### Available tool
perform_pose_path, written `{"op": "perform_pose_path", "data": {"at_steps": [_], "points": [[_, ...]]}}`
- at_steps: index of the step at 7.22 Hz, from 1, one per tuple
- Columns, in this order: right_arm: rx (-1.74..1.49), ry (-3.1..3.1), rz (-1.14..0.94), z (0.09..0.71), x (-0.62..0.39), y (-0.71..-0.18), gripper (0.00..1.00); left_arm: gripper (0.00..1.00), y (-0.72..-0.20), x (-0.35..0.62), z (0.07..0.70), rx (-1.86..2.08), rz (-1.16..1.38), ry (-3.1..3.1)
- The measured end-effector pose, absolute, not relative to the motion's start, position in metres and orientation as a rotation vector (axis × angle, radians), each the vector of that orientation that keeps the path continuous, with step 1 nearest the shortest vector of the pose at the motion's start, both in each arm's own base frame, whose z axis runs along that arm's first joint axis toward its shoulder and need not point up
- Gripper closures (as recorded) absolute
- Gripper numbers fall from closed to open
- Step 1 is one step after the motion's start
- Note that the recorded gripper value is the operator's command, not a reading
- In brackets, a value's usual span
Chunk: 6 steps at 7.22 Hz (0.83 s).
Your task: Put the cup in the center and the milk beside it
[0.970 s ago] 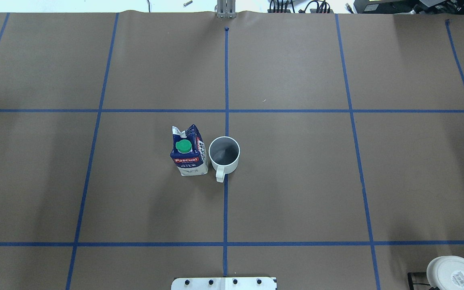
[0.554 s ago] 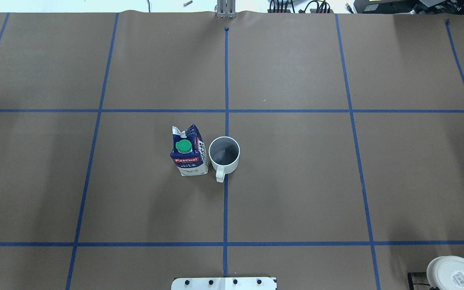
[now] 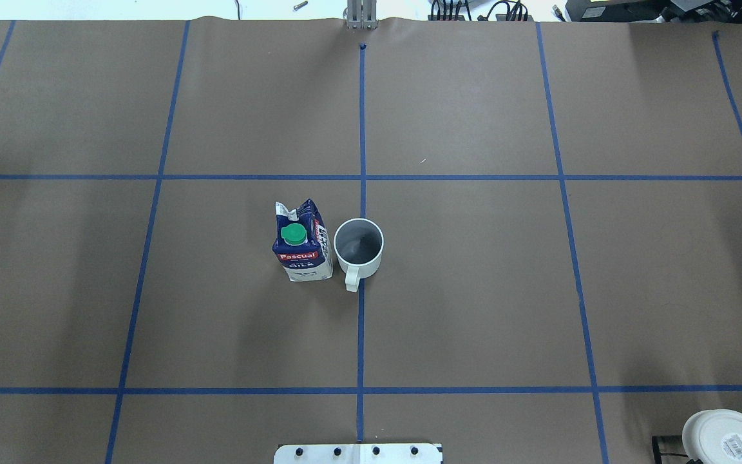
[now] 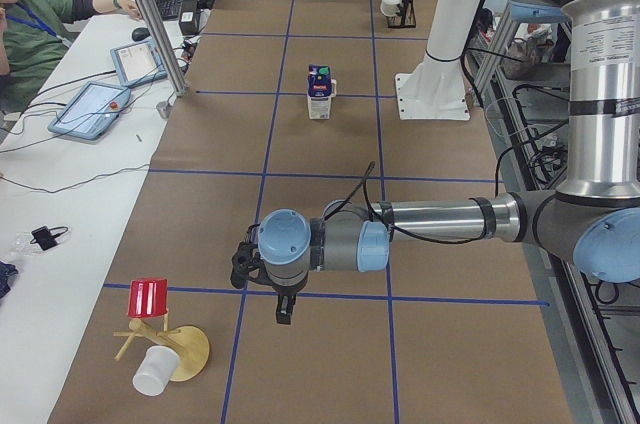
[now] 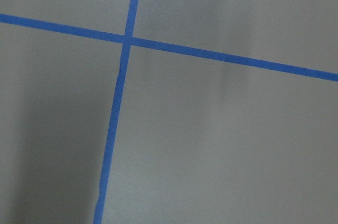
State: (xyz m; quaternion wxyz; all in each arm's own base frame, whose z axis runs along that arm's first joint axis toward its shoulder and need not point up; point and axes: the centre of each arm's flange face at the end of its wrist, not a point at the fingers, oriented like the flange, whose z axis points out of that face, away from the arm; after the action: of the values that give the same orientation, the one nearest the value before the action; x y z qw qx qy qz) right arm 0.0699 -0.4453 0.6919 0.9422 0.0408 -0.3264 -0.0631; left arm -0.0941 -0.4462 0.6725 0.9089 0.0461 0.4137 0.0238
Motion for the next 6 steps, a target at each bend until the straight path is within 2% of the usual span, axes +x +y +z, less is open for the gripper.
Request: {"op": "perform_pose_path", "data": {"at_steps": [6], "points": [[0.083,-0.667,-0.129,0.6924,0.0699,-0.4443,0.0,0.02,-0.443,-0.0949,0.6751,0.091,0.046,0.845]]}}
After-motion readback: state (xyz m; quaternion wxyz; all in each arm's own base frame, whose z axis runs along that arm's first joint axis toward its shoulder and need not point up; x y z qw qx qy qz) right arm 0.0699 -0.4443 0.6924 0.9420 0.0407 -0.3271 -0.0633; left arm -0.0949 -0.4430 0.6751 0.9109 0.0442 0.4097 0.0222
